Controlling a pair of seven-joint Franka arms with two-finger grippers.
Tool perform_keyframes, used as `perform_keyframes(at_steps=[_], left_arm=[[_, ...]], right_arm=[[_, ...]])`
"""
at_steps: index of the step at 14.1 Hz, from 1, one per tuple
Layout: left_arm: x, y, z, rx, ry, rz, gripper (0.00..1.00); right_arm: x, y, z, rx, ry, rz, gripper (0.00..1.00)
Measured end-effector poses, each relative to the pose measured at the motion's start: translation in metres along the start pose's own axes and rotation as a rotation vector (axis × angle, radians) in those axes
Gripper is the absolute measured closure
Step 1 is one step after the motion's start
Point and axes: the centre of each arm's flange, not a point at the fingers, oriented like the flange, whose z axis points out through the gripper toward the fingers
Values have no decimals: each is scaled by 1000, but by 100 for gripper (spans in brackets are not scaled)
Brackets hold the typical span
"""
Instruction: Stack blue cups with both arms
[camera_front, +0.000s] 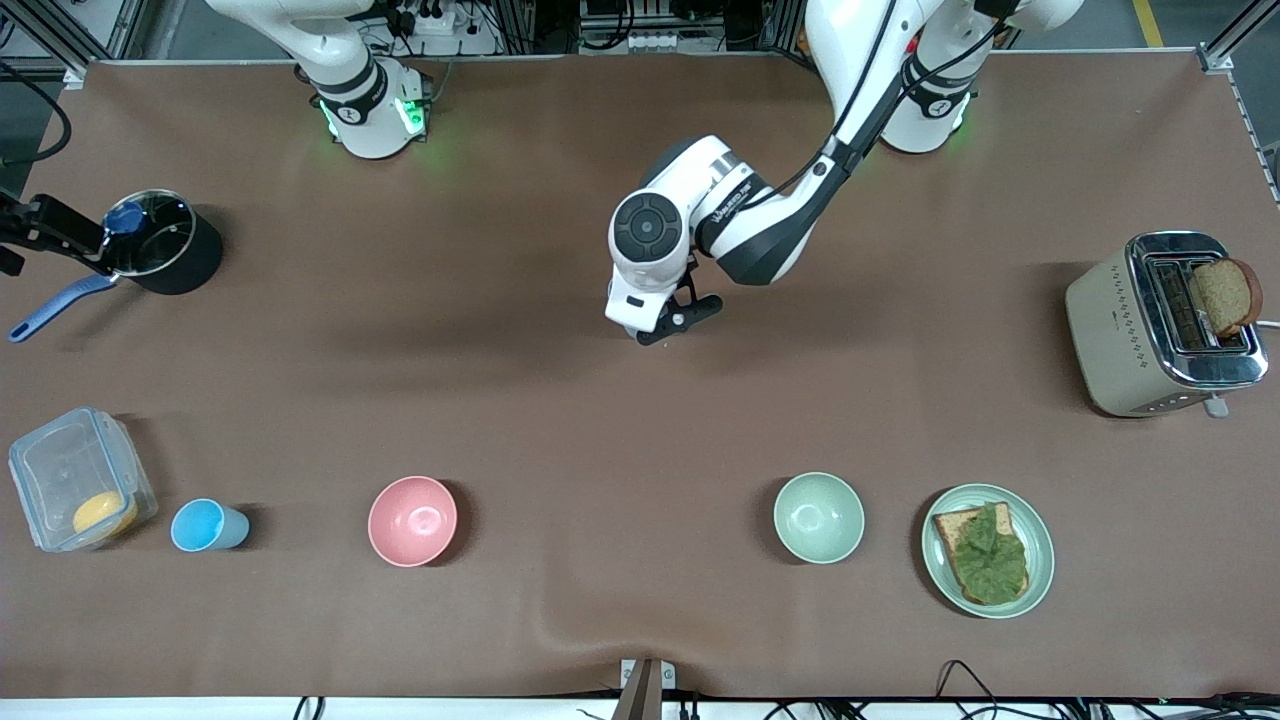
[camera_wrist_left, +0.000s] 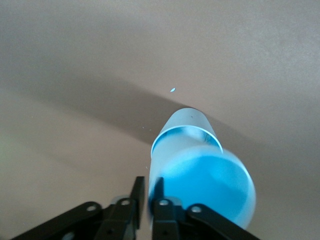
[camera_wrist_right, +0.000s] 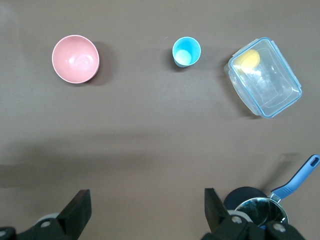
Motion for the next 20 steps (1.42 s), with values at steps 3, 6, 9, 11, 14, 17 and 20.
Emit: perform_keyframes(at_steps=[3,6,9,11,14,17,20], left_arm=[[1,1,-6,-12,5,-4,51],[21,-10,-61,-93,46,-39,22],[70,-72,-157,-157,107,-92,0],[106,-131,-216,-164,136,-70,0],[156,-229,-282,-171,169,6,0],[186,-323,-317,-102,191,117,0],[178,-383,-347,-65,198,213,0]], right_arm=[[1,0,3,0,-5,0,0],[3,0,6,0,-13,0,0],[3,0,10,0,-25,0,0],[6,-1,16,0,-37,-1,0],[22,-3,38,-3,-40,-4,0],[30,-4,47,-4,-33,-8,0],[32,-12,45,-3,-23,-23,0]])
